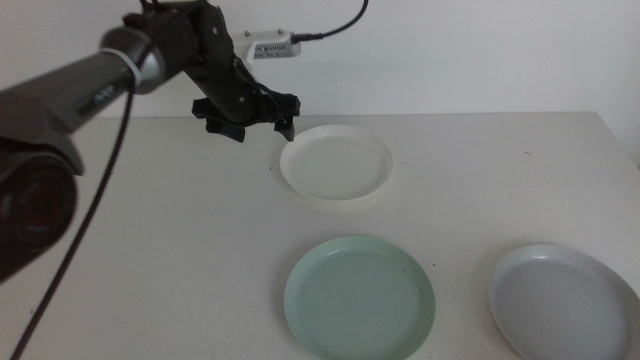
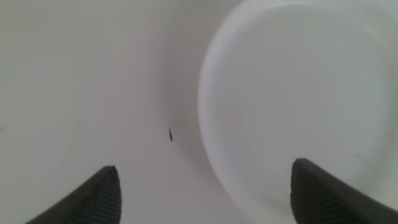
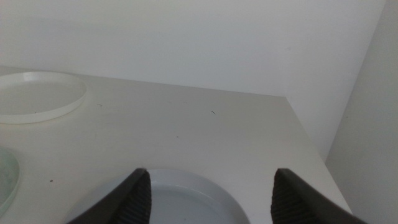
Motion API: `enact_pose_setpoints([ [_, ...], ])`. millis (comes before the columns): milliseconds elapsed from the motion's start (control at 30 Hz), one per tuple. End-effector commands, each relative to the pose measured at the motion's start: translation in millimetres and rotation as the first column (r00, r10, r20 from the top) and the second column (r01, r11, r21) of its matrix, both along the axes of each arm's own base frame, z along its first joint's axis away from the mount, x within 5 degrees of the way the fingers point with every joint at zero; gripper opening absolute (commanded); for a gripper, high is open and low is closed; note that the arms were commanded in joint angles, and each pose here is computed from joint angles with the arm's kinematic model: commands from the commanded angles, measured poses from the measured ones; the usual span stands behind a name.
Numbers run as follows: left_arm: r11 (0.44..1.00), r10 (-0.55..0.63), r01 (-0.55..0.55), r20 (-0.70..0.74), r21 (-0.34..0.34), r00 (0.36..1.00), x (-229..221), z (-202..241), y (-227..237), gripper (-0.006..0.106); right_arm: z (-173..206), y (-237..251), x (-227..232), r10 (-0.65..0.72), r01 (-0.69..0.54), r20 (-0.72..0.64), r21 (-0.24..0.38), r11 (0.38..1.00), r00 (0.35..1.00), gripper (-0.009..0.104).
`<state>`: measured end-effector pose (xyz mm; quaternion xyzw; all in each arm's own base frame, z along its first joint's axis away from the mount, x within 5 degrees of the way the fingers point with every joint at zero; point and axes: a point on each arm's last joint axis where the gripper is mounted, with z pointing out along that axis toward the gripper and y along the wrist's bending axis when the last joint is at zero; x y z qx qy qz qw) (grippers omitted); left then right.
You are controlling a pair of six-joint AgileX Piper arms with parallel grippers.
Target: Stack the three bowls on top of each other.
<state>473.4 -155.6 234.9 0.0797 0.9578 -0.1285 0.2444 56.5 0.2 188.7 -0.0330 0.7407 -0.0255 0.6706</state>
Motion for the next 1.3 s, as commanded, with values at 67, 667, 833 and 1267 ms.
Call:
enact_pose_setpoints([
  [67, 0.999, 0.02, -0.016, 0.109, -0.041, 0.994, 17.0, 21.3, -4.7, 0.095, 11.4, -0.3, -2.0, -0.004, 0.006, 0.117, -0.014, 1.0, 0.993, 0.049],
  [667, 0.998, 0.02, -0.017, 0.042, -0.064, 0.999, 35.6, -33.1, -13.6, 0.058, 11.4, -0.3, -2.0, -0.004, 0.006, 0.117, -0.014, 1.0, 0.993, 0.049],
  [833, 0.997, 0.019, -0.017, 0.03, -0.069, 0.999, 34.7, -33.4, -14.1, 0.025, 11.4, -0.3, -2.0, -0.004, 0.006, 0.117, -0.014, 1.0, 0.993, 0.049],
  [1267, 0.994, 0.023, -0.018, 0.046, -0.109, 0.999, 33.2, -22.4, -16.0, 0.0, 11.4, -0.3, -2.0, -0.004, 0.006, 0.117, -0.014, 1.0, 0.993, 0.049],
])
